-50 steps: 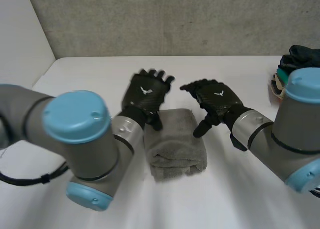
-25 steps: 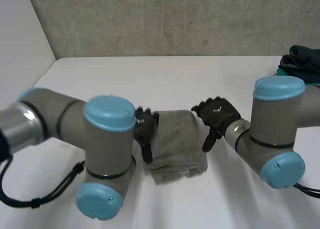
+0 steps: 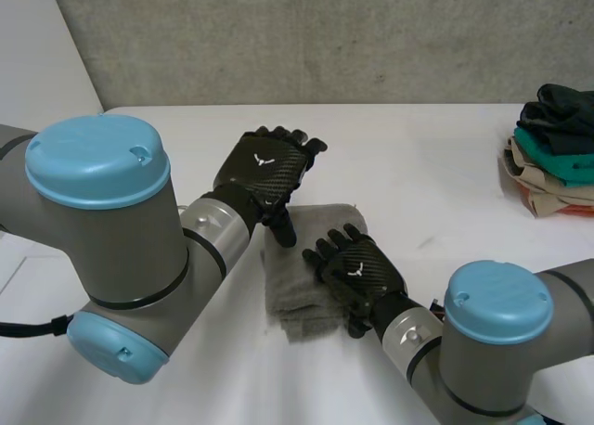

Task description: Fold the laundry.

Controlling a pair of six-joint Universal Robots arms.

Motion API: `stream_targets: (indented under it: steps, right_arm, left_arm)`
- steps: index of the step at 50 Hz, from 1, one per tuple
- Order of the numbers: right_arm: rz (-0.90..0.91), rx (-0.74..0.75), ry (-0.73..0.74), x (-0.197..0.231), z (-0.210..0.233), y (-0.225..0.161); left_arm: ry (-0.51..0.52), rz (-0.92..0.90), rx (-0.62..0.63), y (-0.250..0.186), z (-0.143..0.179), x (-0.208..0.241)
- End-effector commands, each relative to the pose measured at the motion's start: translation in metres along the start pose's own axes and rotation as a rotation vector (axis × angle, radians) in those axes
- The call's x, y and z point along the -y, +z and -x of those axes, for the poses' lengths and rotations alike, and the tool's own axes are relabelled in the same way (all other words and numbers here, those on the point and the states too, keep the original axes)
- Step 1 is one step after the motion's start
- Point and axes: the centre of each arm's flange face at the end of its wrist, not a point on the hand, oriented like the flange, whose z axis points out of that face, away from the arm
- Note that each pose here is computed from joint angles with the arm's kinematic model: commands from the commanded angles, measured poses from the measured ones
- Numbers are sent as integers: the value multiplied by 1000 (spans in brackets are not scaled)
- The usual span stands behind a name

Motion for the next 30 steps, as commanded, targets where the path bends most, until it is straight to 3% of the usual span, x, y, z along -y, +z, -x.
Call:
stream_targets:
  steps: [1,22,30]
  right_arm:
    - [-25,-16,-5,-8,0,17]
    - [-112,-62,-2,4,-14,60]
    - [-175,-193,-7,22,-67,78]
  left_arm:
    - [-1,15,-1,-1,-1,-5]
    - [-1,14,-1,-4,-1,-4]
    - [-2,-36,22,-10,8,14]
